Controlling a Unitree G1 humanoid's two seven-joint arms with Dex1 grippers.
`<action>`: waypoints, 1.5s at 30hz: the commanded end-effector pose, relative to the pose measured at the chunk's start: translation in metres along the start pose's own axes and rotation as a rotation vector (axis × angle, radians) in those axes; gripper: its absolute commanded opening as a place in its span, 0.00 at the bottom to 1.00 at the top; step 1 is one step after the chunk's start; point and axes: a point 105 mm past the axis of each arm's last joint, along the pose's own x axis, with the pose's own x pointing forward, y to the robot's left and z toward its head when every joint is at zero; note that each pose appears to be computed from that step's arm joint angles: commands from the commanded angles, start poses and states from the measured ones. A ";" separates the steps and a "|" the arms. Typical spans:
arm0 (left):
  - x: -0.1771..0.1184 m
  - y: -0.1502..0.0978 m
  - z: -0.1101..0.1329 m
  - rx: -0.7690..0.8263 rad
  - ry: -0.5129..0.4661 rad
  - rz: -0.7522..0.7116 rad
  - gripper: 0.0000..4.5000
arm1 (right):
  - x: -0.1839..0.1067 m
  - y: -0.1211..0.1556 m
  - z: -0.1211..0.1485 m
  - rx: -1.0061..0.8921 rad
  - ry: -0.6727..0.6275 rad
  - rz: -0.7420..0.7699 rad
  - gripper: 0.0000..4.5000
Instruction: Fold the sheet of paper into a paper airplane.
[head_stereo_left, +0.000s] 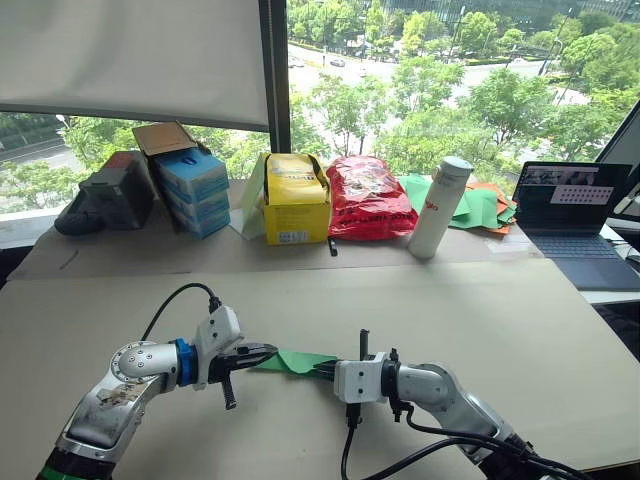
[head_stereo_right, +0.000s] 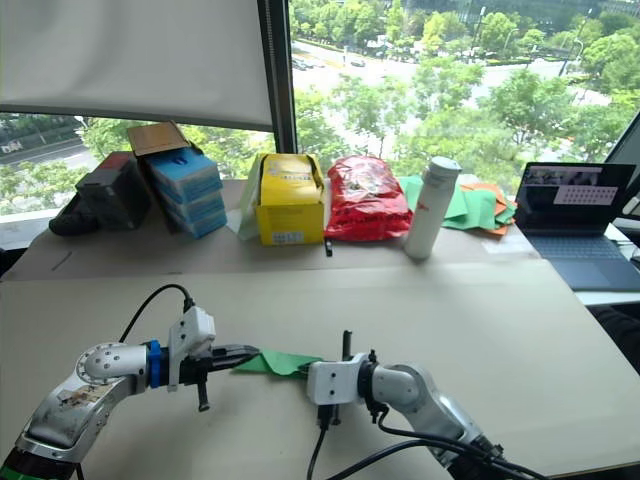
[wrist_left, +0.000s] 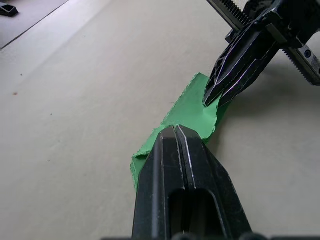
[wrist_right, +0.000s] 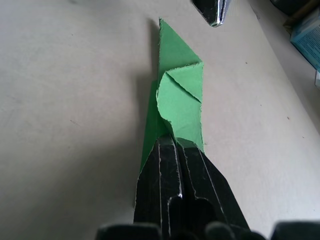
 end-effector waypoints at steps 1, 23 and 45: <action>0.007 -0.007 0.018 0.002 -0.054 -0.033 0.00 | 0.001 0.009 -0.010 0.038 0.059 0.039 0.01; 0.036 -0.014 -0.045 0.039 0.146 -0.077 0.00 | -0.011 -0.007 0.025 0.301 0.005 0.125 0.66; 0.043 -0.004 -0.041 0.044 0.150 -0.019 0.00 | 0.022 -0.026 -0.007 0.480 0.159 0.109 0.01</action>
